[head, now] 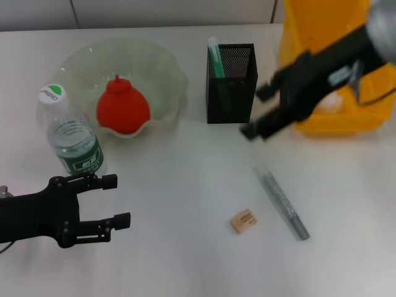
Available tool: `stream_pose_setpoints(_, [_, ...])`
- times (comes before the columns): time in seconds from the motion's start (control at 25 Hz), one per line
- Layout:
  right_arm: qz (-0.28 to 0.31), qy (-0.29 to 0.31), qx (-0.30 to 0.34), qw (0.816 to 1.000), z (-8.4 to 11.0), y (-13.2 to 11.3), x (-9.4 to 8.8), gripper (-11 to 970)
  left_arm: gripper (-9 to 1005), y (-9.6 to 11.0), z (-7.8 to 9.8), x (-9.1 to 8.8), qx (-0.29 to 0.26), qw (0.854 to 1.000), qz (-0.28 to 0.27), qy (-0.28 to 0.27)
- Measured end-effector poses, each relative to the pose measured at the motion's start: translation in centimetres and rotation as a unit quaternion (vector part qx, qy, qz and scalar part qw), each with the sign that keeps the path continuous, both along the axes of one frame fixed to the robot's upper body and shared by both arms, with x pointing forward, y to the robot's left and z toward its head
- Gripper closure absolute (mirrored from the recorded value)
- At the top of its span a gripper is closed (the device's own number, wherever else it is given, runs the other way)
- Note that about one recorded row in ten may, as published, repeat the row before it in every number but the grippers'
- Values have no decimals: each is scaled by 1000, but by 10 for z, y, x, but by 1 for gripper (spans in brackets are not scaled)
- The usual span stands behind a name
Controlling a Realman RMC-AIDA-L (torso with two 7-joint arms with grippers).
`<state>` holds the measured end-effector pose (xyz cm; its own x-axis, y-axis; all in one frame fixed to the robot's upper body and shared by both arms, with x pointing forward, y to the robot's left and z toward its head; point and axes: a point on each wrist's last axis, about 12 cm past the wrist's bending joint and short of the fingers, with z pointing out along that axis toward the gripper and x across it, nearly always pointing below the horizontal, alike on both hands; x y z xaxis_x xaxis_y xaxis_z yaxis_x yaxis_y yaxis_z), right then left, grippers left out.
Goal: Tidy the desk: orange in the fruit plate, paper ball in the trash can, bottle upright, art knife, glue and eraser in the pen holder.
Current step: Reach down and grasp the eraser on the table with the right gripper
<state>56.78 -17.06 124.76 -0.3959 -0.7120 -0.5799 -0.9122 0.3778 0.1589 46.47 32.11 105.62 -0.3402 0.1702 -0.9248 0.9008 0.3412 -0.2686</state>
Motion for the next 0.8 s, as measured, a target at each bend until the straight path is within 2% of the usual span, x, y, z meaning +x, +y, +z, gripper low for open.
stream_pose_setpoints(0.04, [5, 3, -36, 999, -5, 7, -3, 135, 151, 0, 1, 1, 0, 1000, -1, 0])
stream_pose_setpoints(0.08, [16, 6, -103, 995, -19, 22, -7, 137, 151, -1, 1, 2, 0, 1000, -3, 1])
stream_pose_setpoints(0.12, [16, 6, -103, 995, -19, 22, -7, 138, 151, -1, 1, 2, 0, 1000, -3, 1])
stream_pose_setpoints(0.16, [33, 13, -147, 988, -35, 37, -13, 139, 151, -1, 2, 3, 0, 1000, -3, 1])
stream_pose_setpoints(0.24, [47, 22, -171, 984, -49, 48, -16, 139, 151, -3, 2, 4, -1, 1000, -5, 0])
stream_pose_setpoints(0.48, [73, 19, -201, 977, -78, 69, -20, 138, 151, -7, 2, 6, -4, 1000, -10, -1])
stream_pose_setpoints(0.8, [103, 13, -215, 971, -97, 79, -26, 137, 151, -8, 1, 5, -5, 1000, -9, 2])
